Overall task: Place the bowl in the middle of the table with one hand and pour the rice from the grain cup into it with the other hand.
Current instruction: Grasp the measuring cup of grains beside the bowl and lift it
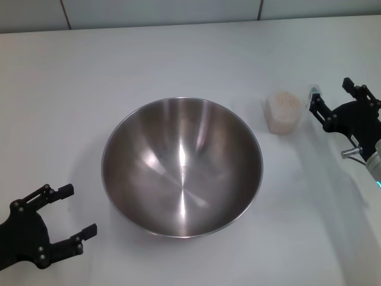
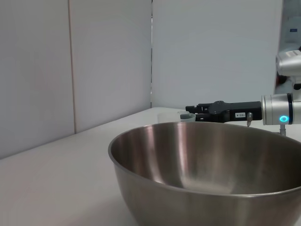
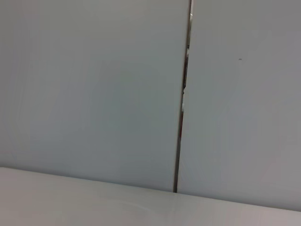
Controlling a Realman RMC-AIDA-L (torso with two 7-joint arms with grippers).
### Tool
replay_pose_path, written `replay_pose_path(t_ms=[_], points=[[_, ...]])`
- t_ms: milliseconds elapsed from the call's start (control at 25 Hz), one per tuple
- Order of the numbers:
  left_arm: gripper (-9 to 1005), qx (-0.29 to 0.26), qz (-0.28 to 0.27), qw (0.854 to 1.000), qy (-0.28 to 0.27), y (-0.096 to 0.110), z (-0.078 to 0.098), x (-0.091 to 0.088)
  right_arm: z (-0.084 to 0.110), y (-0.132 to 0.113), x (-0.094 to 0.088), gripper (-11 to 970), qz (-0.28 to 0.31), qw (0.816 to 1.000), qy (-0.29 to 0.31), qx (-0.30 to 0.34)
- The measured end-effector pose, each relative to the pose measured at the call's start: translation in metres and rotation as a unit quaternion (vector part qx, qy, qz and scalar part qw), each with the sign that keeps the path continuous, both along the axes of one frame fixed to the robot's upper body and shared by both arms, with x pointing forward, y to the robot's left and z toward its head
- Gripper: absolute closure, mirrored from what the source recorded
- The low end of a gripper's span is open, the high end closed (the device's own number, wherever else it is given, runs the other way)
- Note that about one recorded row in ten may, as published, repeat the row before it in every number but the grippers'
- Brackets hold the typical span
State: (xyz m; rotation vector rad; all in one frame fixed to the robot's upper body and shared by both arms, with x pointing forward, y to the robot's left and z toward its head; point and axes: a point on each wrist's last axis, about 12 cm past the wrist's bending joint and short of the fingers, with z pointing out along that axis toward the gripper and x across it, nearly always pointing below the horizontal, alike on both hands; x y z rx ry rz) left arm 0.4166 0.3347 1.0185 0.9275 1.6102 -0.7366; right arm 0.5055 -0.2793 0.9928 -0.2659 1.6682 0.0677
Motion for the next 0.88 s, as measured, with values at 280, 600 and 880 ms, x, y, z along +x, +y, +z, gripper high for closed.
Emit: replay_pose_path(t_ms=[280, 600, 880], points=[[133, 0.000, 0.000, 1.000, 0.001, 0.0000, -0.0001, -0.0002, -0.0001, 0.0011, 0.0009, 405, 0.002, 1.000, 0.002, 0.000], [133, 0.004, -0.005, 1.000, 0.004, 0.0000, -0.0012, -0.0014, -0.0005, 0.0017, 0.0007, 710, 0.002, 1.000, 0.003, 0.000], [133, 0.007, -0.007, 1.000, 0.006, -0.0002, -0.0018, -0.0015, -0.0002, 0.0028, 0.0009, 864, 0.002, 1.000, 0.003, 0.005]])
